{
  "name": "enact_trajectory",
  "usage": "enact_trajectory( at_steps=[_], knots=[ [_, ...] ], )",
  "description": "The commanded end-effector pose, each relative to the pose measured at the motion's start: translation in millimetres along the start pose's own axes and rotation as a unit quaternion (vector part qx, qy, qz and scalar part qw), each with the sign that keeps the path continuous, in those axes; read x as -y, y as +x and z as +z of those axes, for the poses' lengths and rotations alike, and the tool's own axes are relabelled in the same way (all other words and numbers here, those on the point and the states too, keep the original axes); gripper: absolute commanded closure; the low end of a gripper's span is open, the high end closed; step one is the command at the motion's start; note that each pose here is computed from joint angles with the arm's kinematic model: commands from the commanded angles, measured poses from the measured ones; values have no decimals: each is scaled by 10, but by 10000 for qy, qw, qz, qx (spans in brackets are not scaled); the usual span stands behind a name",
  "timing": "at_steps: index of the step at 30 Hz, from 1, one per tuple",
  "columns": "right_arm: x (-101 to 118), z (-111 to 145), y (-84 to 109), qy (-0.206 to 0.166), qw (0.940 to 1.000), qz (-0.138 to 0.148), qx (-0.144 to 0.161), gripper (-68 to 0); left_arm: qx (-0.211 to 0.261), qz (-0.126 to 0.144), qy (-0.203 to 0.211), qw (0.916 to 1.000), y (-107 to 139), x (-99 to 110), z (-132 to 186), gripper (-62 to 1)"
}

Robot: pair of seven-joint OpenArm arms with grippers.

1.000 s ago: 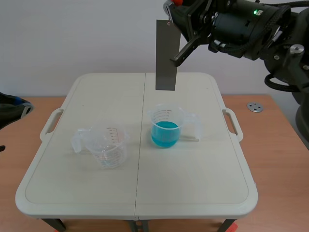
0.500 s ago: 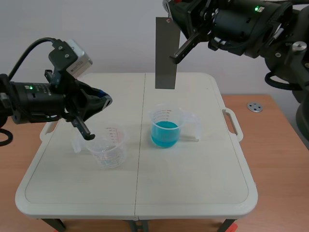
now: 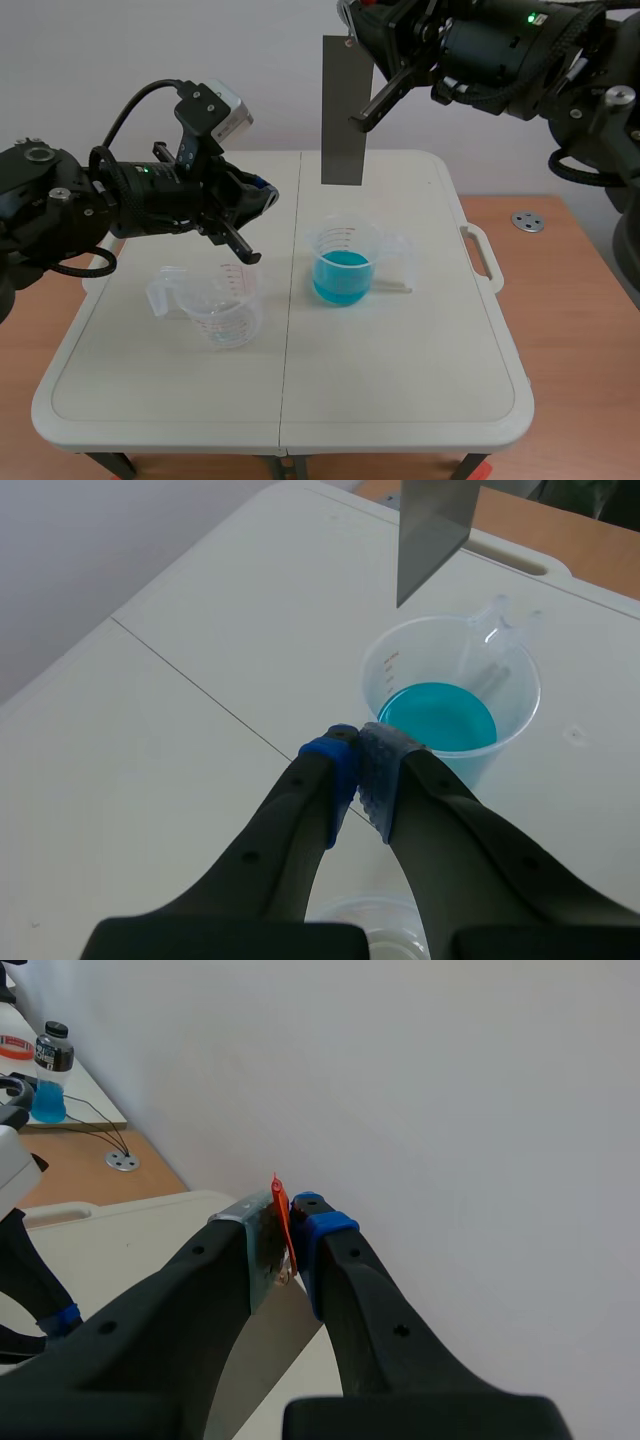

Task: Hold the metal plate by the orange handle, dip it into the blue solution, take it out and point at it, then put the plate back in the beaker on the left.
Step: 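Raise the plate and point at it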

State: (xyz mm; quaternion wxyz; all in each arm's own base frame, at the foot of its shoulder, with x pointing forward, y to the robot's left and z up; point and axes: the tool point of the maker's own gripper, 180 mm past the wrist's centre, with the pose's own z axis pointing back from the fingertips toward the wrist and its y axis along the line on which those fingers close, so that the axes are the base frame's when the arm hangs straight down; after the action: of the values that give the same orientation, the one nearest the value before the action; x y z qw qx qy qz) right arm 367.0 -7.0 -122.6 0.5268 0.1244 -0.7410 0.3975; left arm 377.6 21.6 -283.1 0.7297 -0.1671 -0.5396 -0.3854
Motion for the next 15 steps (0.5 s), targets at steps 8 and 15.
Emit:
enact_trajectory(
  at_steps=[8,15],
  knots=[
    [97,5,142,-103,9997,105,201,-13,308,-168,79,9994,208,-26,-93,-18],
    [96,4,143,-103,9997,104,204,-13,291,-206,76,9993,208,-13,-106,-18]
  ],
)
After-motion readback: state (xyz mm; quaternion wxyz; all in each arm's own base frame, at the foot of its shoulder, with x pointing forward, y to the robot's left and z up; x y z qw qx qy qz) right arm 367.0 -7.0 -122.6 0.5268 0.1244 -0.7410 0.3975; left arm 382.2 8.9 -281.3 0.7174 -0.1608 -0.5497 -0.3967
